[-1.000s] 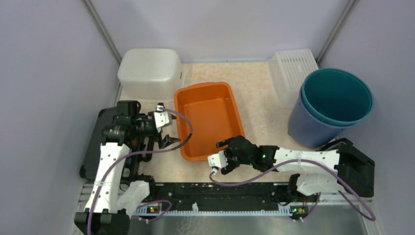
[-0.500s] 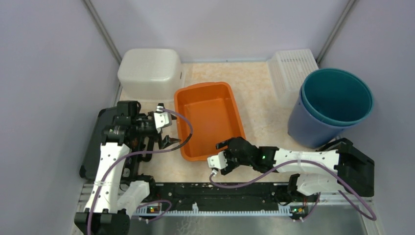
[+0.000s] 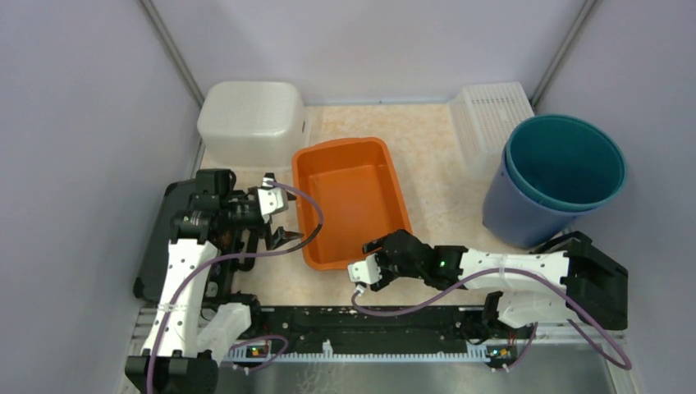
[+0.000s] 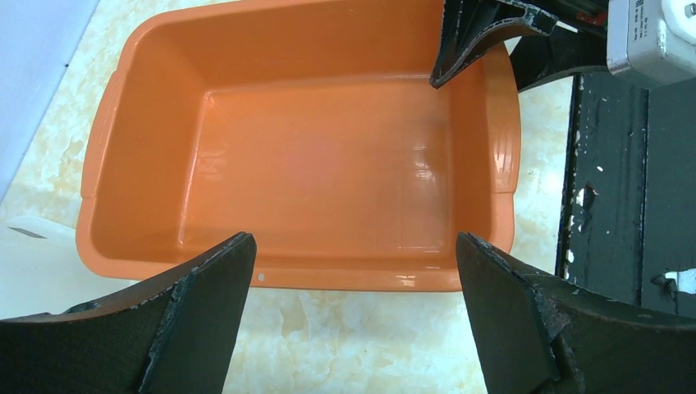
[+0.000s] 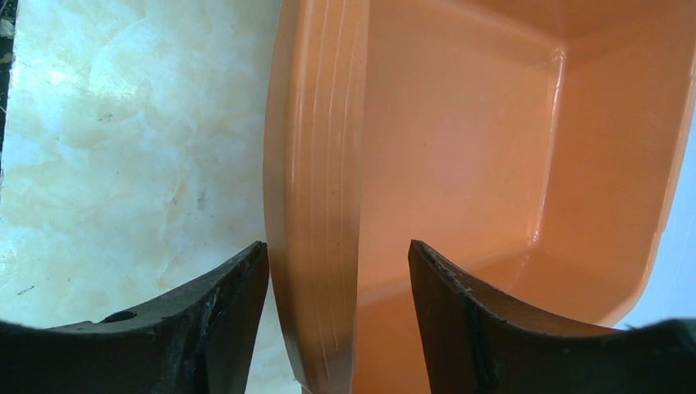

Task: Turn the large container upside down
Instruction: Turn the container upside down at the center of the board.

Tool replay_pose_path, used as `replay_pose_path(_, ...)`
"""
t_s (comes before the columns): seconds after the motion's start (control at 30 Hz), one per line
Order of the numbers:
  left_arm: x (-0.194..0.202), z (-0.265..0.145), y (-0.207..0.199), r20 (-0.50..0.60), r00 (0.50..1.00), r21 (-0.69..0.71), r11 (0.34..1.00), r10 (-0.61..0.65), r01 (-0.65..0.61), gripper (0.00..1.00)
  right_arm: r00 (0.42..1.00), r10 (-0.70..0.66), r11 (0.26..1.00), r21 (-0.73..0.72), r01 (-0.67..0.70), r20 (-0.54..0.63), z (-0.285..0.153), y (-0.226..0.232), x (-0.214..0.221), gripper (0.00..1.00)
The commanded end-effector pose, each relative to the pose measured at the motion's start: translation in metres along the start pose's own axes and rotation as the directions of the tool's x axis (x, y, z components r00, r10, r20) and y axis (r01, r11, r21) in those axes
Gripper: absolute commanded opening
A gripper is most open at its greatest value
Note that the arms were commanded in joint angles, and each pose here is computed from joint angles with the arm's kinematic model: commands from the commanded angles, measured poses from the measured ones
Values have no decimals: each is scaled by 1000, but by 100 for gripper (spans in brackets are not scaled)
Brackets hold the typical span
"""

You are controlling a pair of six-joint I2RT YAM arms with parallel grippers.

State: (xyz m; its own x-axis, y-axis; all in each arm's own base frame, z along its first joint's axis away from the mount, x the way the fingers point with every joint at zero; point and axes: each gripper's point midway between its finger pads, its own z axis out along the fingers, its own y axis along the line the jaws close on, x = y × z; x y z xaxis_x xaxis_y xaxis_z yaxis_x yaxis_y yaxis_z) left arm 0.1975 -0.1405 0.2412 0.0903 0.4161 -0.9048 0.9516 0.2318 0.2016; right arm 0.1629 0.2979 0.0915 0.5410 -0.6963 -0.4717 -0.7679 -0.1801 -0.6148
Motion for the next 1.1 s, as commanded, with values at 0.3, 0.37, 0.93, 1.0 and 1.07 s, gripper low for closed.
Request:
replay_pose_path(0.3,-13,-3,-4,43,999,17,1000,20,-21,99,996,28,999,-18,-27,79,-11,-4,-25,33)
replay_pose_path(0.37,-12,-3,-5,45,999,19,999,24,-25,99,996,33,999,-13,-32,84,-13,-5,-26,27)
replay_pose_path(0.93,-21,-5,-7,72,997,37,998,42,-45,99,930,230,973,-100,-210,285,-70,-46,-69,0)
replay_pose_path(1.0,-28,-7,-8,79,995,41,997,60,-63,99,915,255,967,-109,-232,313,-80,-53,-74,0)
replay_pose_path(1.07,-35,-10,-8,89,993,50,995,78,-83,99,896,280,960,-126,-251,345,-90,-59,-79,0)
